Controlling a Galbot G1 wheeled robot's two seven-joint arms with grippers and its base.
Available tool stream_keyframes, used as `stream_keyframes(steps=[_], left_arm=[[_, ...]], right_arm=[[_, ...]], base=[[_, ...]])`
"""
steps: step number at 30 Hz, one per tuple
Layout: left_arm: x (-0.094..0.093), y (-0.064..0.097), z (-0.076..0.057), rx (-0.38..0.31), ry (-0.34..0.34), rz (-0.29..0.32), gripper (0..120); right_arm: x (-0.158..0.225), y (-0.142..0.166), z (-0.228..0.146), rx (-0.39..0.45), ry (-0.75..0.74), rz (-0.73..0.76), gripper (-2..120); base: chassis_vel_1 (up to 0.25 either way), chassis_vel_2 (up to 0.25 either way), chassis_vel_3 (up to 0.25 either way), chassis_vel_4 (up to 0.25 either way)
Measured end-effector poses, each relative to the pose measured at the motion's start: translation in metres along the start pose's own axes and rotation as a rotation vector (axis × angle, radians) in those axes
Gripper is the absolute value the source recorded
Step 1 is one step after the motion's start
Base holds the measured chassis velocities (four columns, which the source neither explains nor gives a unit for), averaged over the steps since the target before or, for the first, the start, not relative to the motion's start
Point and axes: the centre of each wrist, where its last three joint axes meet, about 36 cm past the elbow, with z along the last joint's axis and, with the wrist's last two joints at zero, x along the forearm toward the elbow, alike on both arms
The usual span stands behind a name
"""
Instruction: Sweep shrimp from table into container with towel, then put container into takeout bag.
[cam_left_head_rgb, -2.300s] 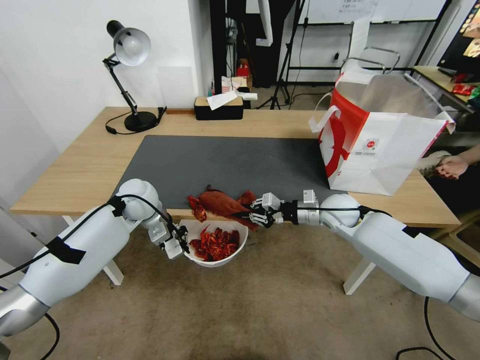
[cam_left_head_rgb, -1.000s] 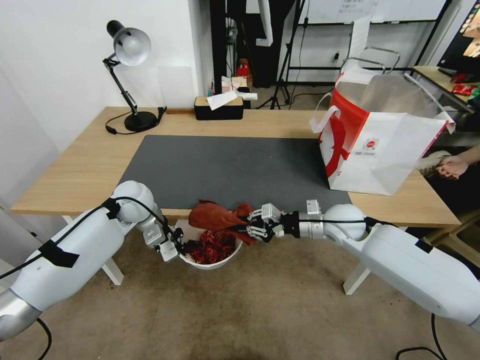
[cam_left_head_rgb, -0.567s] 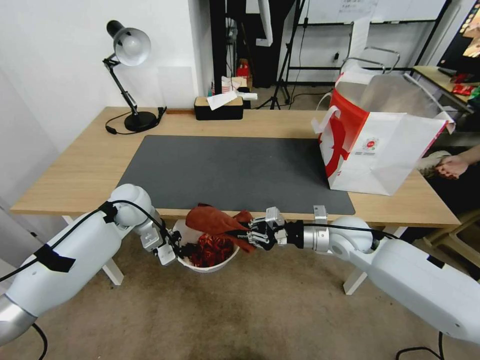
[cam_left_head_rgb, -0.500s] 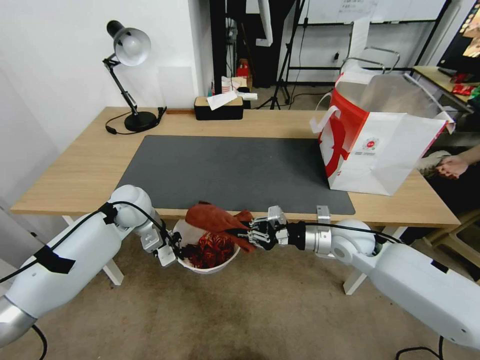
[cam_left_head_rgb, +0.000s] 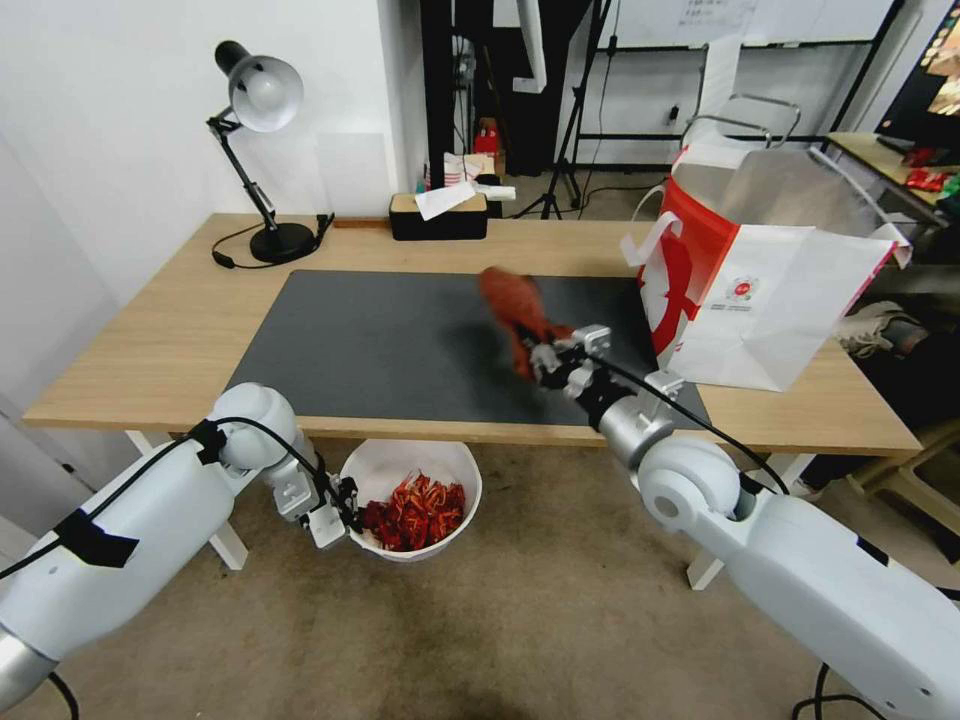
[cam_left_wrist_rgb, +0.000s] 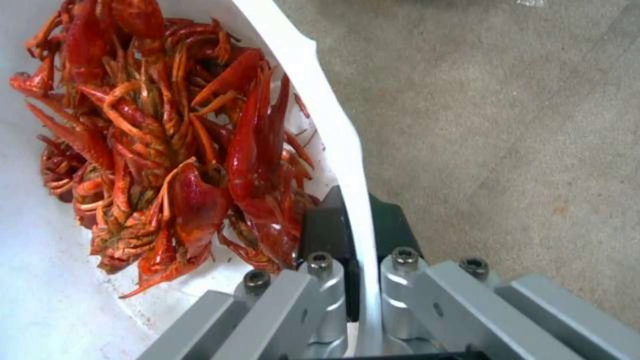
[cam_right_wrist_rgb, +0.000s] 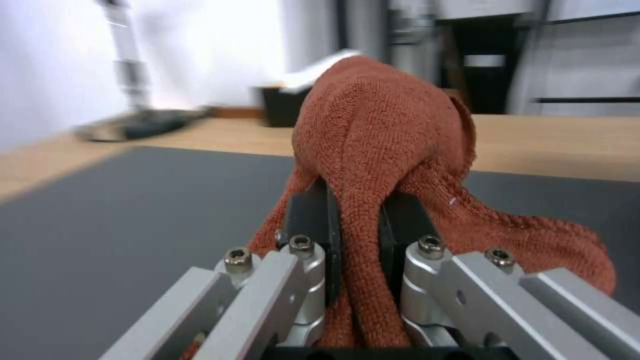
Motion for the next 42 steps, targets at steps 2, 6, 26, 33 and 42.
stream_keyframes(steps=[2,6,26,33,42], left_arm=[[-0.001,-0.002,-0.001,0.001,-0.001,0.002,0],[-0.001,-0.006,-0.003,-0.001,0.004,0.001,0],[-0.011,-0.01,-0.006,0.0,-0.005,0.0,0],[-0.012,-0.013,-0.005,0.003,-0.007,-0.003,0],[-0.012,-0.026,-0.007,0.01,-0.005,-0.008,0]], right_arm=[[-0.005,0.002,0.002,0.013,0.009,0.046,8],[-0.023,0.005,0.0,0.0,0.097,0.094,25],[-0.027,0.016,-0.012,0.045,0.226,0.11,98],[-0.008,0.017,-0.015,-0.001,0.072,0.13,100],[0.046,0.011,0.001,-0.001,-0.204,0.055,100]], base=[[0.0,0.0,0.0,0.0],[0.0,0.0,0.0,0.0],[0.0,0.0,0.0,0.0],[0.0,0.0,0.0,0.0],[0.0,0.0,0.0,0.0]])
